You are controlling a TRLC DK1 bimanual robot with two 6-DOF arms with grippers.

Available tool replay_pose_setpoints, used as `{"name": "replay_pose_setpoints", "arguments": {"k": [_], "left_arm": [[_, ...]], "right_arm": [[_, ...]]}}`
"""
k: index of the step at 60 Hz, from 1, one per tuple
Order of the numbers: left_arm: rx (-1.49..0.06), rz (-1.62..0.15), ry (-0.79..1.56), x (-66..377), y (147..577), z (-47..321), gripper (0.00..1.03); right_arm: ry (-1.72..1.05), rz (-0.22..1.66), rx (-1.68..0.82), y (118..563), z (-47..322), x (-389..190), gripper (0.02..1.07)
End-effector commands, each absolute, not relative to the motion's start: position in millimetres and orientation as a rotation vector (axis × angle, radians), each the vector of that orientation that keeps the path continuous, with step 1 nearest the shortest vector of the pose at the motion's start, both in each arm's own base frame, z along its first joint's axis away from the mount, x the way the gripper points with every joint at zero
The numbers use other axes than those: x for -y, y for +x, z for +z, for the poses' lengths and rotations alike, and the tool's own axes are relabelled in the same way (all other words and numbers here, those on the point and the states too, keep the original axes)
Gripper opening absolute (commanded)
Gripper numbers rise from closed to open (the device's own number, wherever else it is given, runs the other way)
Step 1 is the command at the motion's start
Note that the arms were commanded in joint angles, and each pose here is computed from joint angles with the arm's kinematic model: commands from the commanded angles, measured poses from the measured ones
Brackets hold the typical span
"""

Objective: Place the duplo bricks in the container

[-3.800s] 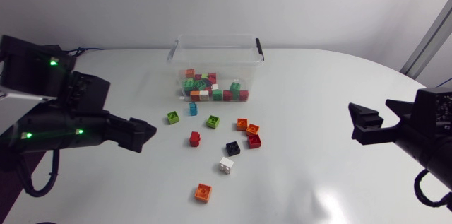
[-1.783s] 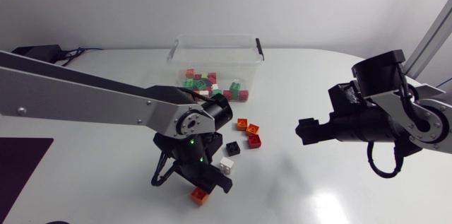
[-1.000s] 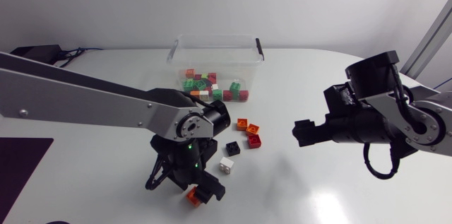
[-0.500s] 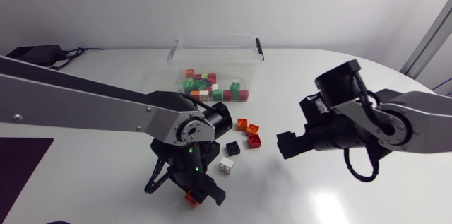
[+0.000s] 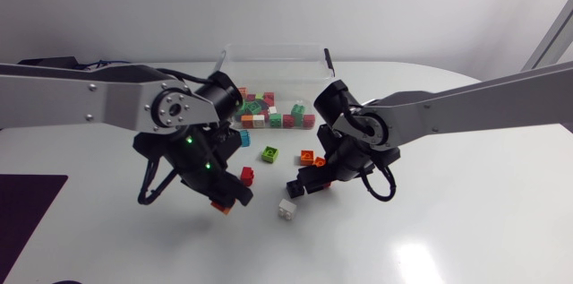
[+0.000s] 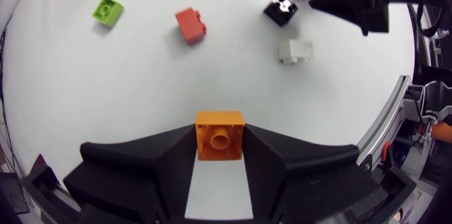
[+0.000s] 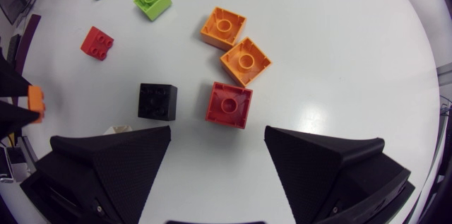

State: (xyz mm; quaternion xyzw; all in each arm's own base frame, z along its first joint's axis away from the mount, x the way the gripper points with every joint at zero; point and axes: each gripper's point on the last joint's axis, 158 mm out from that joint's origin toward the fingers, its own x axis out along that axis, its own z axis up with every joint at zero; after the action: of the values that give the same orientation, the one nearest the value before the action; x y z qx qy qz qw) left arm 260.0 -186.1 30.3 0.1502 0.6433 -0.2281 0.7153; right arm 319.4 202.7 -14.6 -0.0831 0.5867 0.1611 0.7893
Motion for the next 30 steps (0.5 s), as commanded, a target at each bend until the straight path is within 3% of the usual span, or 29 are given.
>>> {"name": "replay_pose_setpoints", "arguments": {"k": [1, 9, 25, 30], "left_arm": [[-1.278, -0.510, 0.298, 187, 292, 68, 0.23], [-1.160, -0.499, 0.263, 185, 322, 97, 0.23], [-0.914, -0.522, 0.248, 198, 353, 143, 0.23], [-0.857, -0.530, 0.240, 203, 359, 156, 0.23]], "right_arm": [[-0.148, 0.297, -1.302, 325, -22, -202, 0.92], [-0.133, 0.259, -1.332, 334, -32, -199, 0.86], [-0.121, 0.209, -1.383, 342, -40, -189, 0.56], [-0.132, 0.209, -1.400, 340, -40, -189, 0.55]]}}
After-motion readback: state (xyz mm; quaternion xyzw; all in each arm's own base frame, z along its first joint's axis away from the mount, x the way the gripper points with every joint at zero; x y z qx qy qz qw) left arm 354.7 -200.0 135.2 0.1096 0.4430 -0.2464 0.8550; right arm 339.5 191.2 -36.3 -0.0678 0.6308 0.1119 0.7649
